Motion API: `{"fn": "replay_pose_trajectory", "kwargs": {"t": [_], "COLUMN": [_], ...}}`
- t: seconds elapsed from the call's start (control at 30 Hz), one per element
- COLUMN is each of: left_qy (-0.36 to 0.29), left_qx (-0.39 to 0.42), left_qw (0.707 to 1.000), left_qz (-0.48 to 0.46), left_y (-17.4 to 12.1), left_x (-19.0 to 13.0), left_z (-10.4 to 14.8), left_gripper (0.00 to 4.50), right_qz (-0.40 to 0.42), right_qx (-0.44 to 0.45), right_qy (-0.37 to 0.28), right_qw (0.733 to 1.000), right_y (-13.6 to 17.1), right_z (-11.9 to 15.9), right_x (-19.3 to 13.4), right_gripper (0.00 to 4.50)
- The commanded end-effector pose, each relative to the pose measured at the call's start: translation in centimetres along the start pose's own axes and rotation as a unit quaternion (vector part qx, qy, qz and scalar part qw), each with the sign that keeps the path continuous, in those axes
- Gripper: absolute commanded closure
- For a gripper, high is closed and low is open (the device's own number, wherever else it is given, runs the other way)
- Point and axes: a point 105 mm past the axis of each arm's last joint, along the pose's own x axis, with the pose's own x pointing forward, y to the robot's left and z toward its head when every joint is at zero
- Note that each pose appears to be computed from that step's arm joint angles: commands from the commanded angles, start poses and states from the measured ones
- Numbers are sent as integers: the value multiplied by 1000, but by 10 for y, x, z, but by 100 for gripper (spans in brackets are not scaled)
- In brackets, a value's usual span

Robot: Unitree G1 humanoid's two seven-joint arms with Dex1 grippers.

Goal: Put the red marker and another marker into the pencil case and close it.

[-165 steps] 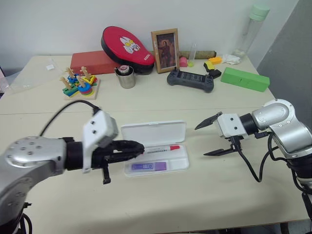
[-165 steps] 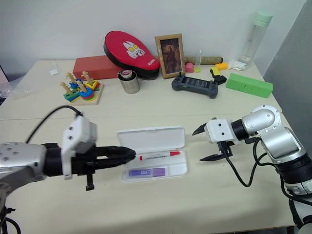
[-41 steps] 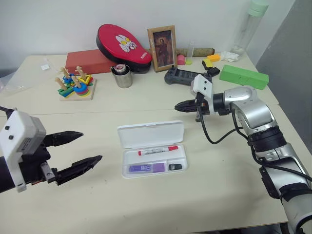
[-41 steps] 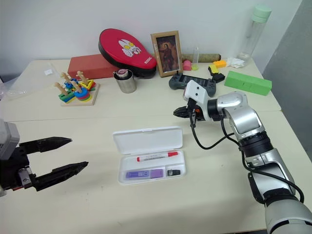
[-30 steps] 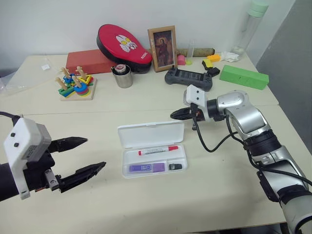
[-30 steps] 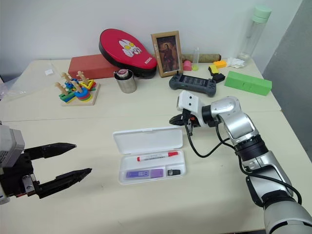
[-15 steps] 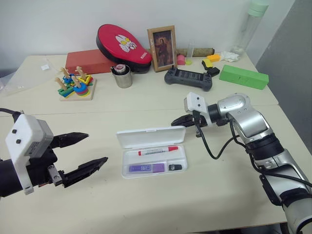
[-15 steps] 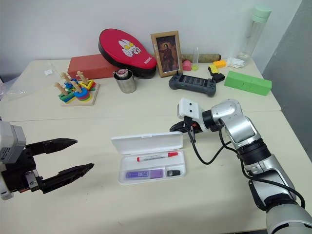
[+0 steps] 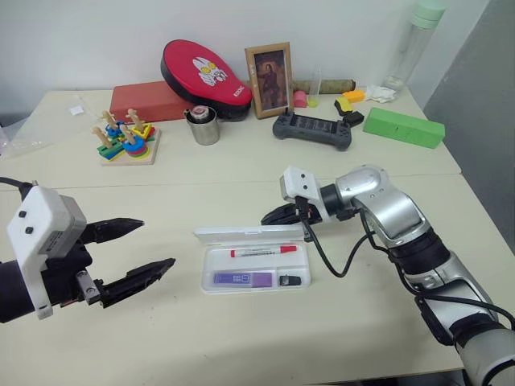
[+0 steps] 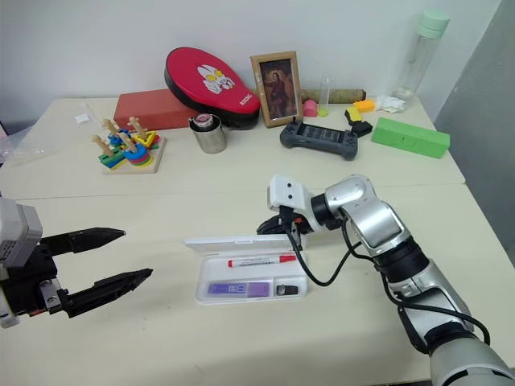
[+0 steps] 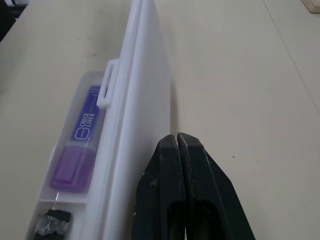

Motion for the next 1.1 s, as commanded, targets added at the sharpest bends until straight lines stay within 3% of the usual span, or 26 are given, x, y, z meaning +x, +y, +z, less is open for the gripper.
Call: {"fn": "replay_pose_trajectory", "kwargs": {"t": [0.03,0.37,0.73,1.1], "left_qy": [-6,-5,2,9], "left_qx": [18,17,26,34], "left_qw": [1000,1000,1000,999], "left_qz": [11,7,-4,-1], "left_y": [3,2,2,3], "left_x": [-4,-4,-4,-7], "left_z": [7,7,10,12], "left_gripper": [3,3,3,3], "right_qz": [8,22,38,61], "right_qx": [-20,-31,23,67], "right_qy": [-16,-22,9,5], "right_qw": [1000,999,999,996], "right_y": [6,17,26,33], "right_z": [16,29,2,-6], "right_x": [1,0,13,18], "right_gripper": [446,446,446,446]}}
